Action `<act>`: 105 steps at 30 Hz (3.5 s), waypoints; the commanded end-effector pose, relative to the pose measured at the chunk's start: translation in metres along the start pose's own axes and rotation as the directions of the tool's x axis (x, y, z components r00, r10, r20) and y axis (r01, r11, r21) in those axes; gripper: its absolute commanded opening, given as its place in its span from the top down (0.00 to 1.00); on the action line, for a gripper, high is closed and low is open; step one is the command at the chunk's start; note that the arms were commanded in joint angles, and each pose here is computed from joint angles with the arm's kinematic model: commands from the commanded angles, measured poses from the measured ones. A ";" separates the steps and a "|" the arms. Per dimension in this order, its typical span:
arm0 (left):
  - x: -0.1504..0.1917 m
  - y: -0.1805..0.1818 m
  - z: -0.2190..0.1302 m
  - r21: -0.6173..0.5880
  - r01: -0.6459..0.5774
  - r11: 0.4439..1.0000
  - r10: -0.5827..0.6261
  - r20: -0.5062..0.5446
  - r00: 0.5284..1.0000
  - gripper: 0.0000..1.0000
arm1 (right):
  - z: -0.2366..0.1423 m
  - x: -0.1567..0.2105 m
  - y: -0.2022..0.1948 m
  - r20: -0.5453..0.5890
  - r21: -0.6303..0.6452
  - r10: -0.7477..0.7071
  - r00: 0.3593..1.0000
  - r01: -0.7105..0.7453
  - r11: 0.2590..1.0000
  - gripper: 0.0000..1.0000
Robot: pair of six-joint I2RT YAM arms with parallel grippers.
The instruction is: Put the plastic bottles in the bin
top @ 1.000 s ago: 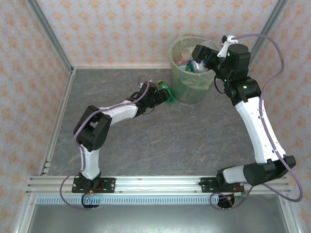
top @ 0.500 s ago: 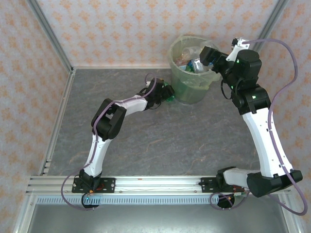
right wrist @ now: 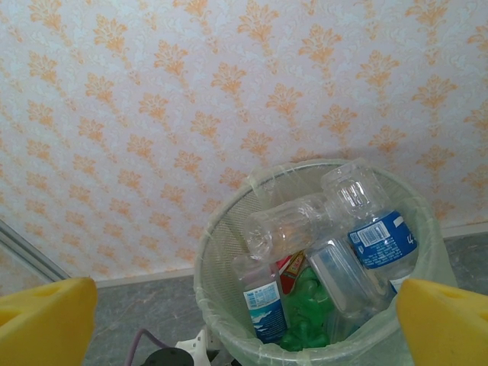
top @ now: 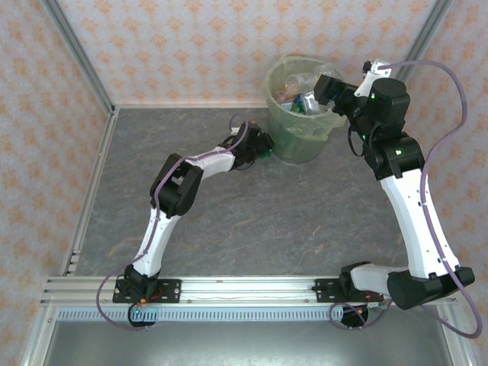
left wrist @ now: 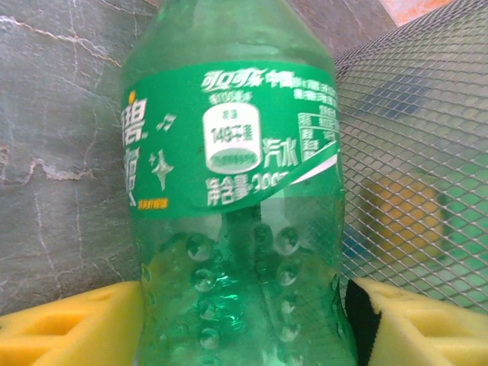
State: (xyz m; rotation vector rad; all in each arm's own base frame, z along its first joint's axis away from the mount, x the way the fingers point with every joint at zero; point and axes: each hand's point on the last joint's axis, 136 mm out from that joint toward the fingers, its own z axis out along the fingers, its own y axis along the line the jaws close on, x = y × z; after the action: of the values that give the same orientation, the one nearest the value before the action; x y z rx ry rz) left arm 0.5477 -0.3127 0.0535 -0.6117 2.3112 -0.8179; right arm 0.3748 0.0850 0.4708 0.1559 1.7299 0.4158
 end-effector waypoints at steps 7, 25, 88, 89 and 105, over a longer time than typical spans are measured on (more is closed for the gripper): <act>-0.017 0.003 -0.019 -0.006 -0.004 1.000 0.004 0.058 0.998 0.45 | 0.000 -0.009 0.006 0.016 -0.030 0.002 1.000 -0.002 1.000 0.00; -0.052 -0.064 -0.190 0.226 -0.233 0.946 0.173 0.255 0.951 0.47 | 0.042 0.020 0.073 -0.173 -0.279 0.071 0.982 -0.118 0.953 0.00; -0.048 -0.100 -0.393 0.260 -0.614 0.745 0.453 0.478 0.752 0.01 | 0.096 0.061 0.172 -0.446 -0.427 0.154 0.881 -0.361 0.829 0.79; -0.051 -0.099 -0.396 0.253 -0.610 0.751 0.444 0.490 0.750 0.01 | 0.095 0.055 0.163 -0.432 -0.414 0.175 0.885 -0.367 0.833 0.79; -0.057 -0.094 -0.412 0.254 -0.577 0.777 0.387 0.530 0.755 0.01 | 0.092 -0.017 -0.036 -0.158 -0.140 0.543 0.825 -0.563 0.814 0.77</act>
State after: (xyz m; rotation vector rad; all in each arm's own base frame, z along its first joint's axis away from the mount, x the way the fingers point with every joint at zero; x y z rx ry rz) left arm 0.3363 -0.1883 0.3841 0.0564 1.7221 -0.7540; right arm 0.4732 0.0739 0.4483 0.4733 1.8085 0.9783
